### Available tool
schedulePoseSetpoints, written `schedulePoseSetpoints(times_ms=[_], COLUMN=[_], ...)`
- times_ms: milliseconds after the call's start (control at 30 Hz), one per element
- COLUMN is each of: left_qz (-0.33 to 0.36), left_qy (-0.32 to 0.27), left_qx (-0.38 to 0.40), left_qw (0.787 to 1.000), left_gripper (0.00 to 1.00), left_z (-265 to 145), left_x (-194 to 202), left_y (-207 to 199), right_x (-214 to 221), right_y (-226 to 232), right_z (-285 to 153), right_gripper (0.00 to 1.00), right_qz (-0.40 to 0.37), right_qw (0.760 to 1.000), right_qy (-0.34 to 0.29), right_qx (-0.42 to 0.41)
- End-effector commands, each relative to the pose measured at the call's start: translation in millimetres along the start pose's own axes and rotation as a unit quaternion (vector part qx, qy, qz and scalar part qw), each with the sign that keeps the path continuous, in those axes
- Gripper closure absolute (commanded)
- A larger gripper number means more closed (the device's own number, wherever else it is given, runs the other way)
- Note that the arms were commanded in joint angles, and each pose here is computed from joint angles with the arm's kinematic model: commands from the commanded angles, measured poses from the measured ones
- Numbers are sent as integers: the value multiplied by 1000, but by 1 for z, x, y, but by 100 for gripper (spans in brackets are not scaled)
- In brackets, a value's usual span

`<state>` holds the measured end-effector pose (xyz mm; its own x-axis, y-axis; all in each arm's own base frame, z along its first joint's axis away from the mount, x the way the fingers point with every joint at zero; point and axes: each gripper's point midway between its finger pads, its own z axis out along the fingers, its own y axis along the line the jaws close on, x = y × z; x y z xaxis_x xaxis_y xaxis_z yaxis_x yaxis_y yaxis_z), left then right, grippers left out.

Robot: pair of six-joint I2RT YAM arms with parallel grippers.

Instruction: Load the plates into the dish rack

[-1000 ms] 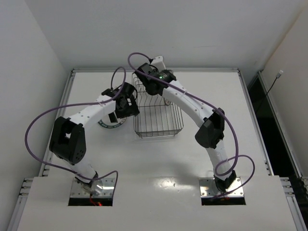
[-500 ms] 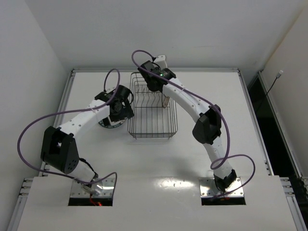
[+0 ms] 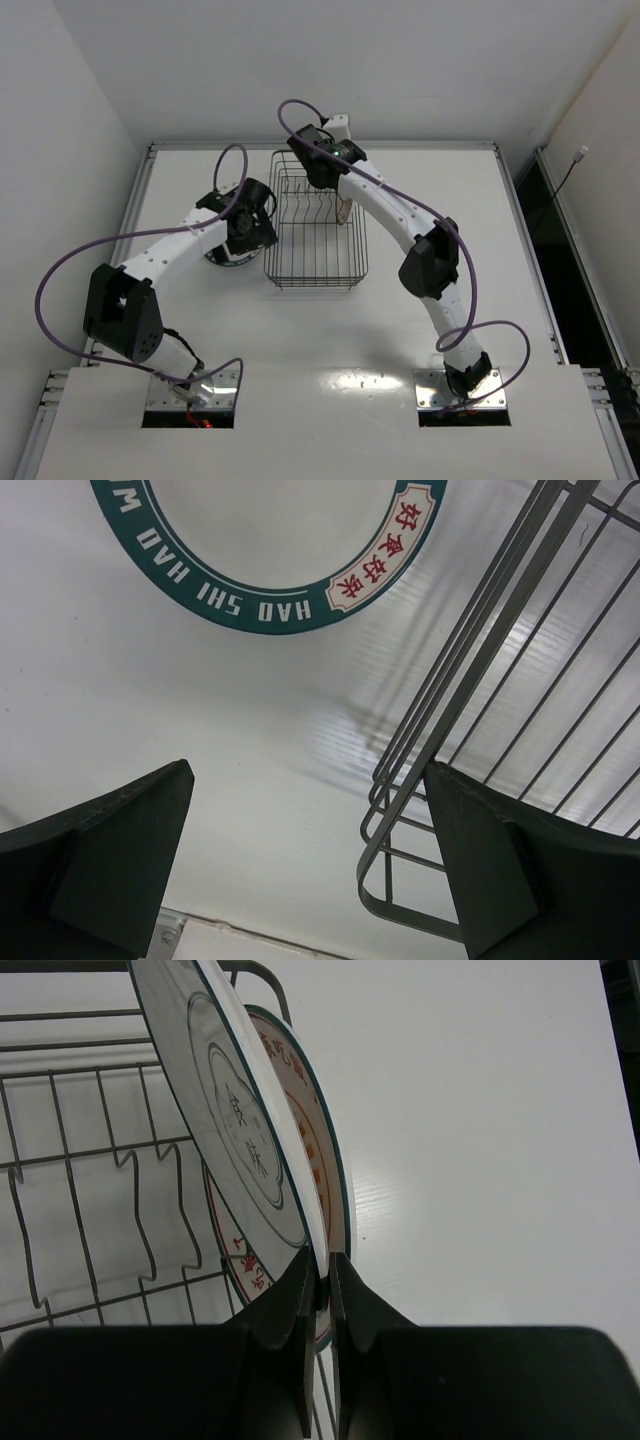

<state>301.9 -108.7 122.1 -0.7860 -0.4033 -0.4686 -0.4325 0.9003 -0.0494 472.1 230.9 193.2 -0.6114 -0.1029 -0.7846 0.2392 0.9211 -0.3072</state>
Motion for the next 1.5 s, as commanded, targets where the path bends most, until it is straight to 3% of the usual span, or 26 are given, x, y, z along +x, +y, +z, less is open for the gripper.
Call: schedulePoseSetpoints(times_ms=[0,467,500,600,667,700,800,1000,1133,1233,1333,1467], left_qz=[-5,-20,-15,-4,0,-3,-2,-30,48,115,149,205], left_qy=[-5,-11,-21,-47,-64,-80,-105,-136,-146,-119,-107,-106], left_qx=[-15,21,13,-8,-15,-21,-34,-88,-156,-214,-223,-168], left_qw=[1000,1000,1000,999,998,997,994,986,976,963,957,958], left_gripper=[0,0,0,0,0,0,0,0,0,0,0,0], left_z=[-8,-25,-24,-28,-31,-34,-38,-33,-8,19,41,58], left_x=[2,3,0,-9,-15,-21,-28,-46,-55,-52,-57,-65], left_y=[9,-12,-9,3,8,12,21,48,61,69,65,43], right_x=[-2,79,83,67,59,50,20,-28,-42,-48,-53,-45], right_y=[1,31,31,21,15,14,-3,-15,-21,-35,-56,-82], right_z=[-10,-6,-5,-20,-30,-37,-62,-125,-175,-207,-232,-244], right_gripper=[100,100,87,62,53,42,19,12,7,6,6,5], right_qz=[29,29,29,46,50,61,81,134,159,145,139,114], right_qw=[1000,994,993,993,993,992,992,969,933,914,904,905], right_qy=[9,109,112,104,103,98,75,42,39,29,16,4], right_qx=[-7,-12,-9,-24,-34,-44,-69,-203,-322,-377,-404,-411])
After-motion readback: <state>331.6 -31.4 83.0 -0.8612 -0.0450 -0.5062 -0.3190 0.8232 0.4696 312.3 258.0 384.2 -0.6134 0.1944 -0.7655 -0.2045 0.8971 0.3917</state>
